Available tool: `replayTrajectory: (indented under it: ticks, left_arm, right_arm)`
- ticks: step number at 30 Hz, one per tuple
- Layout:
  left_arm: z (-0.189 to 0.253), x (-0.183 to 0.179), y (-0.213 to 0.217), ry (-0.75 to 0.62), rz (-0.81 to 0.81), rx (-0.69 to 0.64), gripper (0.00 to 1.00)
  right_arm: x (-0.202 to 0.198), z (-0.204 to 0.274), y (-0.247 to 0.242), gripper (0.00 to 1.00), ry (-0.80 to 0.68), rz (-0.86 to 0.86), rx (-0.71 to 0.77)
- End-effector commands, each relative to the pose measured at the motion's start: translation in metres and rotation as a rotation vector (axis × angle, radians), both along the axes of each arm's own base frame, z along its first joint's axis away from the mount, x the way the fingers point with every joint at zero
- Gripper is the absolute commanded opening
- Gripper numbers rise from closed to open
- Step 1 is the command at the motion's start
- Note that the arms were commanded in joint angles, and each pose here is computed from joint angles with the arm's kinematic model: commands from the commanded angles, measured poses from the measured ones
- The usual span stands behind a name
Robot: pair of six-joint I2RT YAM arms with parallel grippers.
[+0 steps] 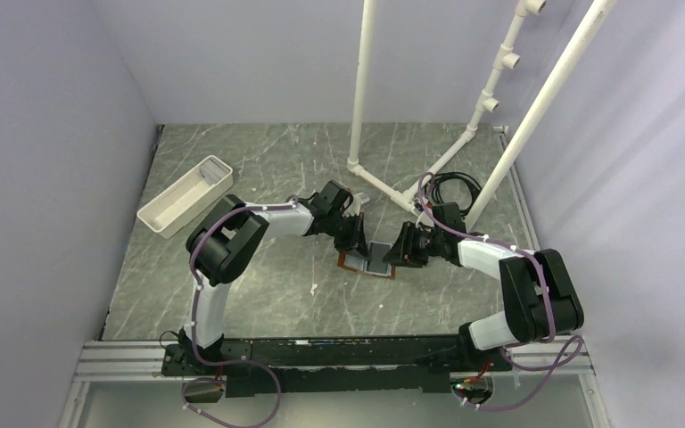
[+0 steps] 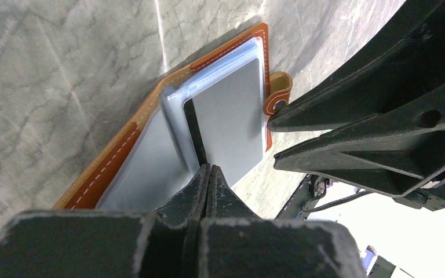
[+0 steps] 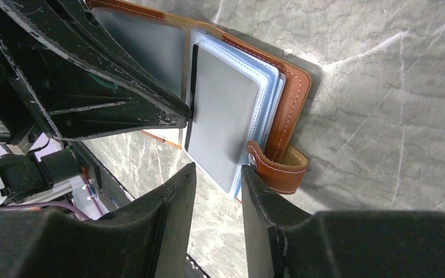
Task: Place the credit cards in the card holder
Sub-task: Insert the credit card into the card holder.
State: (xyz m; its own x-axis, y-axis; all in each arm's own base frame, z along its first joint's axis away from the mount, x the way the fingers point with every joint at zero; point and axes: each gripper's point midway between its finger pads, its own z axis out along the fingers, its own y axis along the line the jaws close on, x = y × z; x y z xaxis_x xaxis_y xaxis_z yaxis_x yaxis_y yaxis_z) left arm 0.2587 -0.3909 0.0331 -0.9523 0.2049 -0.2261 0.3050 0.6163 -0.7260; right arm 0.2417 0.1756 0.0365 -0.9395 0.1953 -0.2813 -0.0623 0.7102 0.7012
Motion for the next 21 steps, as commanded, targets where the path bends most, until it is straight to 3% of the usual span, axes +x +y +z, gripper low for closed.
replayTrajectory:
  ticks: [1,11,16,21]
  left_arm:
    - [-0.012,0.002,0.006,-0.009,0.009,0.018,0.0]
    - [-0.016,-0.001,0.009,0.001,0.009,0.017,0.0]
    - [-0.017,-0.001,0.009,0.003,0.007,0.019,0.0]
    - [-0.017,-0.001,0.008,0.004,0.005,0.014,0.0]
  right_arm:
    - [0.009,0.003,0.001,0.38,-0.032,0.01,0.007]
    - [0.01,0.006,0.005,0.37,-0.036,0.02,0.035]
    - [0.01,0.012,0.008,0.29,-0.042,0.023,0.058]
    - [0.01,0.017,0.01,0.29,-0.057,0.033,0.067]
